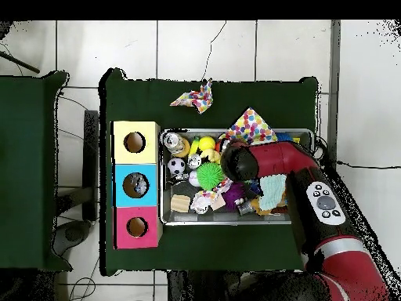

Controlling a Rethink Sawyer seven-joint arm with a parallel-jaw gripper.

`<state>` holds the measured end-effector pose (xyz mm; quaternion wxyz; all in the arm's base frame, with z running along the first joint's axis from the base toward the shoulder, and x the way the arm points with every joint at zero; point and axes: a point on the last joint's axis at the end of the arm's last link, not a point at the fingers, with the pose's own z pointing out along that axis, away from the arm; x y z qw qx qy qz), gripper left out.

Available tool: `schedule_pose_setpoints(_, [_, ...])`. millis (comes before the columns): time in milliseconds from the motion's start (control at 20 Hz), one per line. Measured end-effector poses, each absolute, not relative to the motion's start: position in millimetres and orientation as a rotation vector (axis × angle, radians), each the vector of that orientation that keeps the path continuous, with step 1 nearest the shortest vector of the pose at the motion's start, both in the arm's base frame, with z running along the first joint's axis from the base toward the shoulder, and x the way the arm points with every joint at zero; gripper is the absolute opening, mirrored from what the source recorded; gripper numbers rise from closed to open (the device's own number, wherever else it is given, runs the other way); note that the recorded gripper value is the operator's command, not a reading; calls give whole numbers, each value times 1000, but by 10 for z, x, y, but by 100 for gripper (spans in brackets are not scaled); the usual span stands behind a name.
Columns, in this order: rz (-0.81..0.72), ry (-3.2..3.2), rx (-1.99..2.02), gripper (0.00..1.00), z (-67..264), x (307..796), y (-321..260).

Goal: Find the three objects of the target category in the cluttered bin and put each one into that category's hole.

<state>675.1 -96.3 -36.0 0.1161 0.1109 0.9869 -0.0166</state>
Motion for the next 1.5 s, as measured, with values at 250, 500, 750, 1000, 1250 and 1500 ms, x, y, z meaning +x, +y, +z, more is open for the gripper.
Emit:
schedule_pose_setpoints(250, [-65,2885,273,100,-429,6764,-901])
schedule_pose_setpoints(500, [-84,2863,217,100,-466,6749,-885])
schedule_pose_setpoints(750, [-90,2830,196,100,-537,6712,-922])
schedule_pose_setpoints(1000, [-106,2769,142,100,-651,6634,-928])
schedule_pose_setpoints(1250, [-133,2706,65,100,-723,6553,-920])
schedule_pose_setpoints(1500, [-161,2654,-2,100,-761,6488,-938])
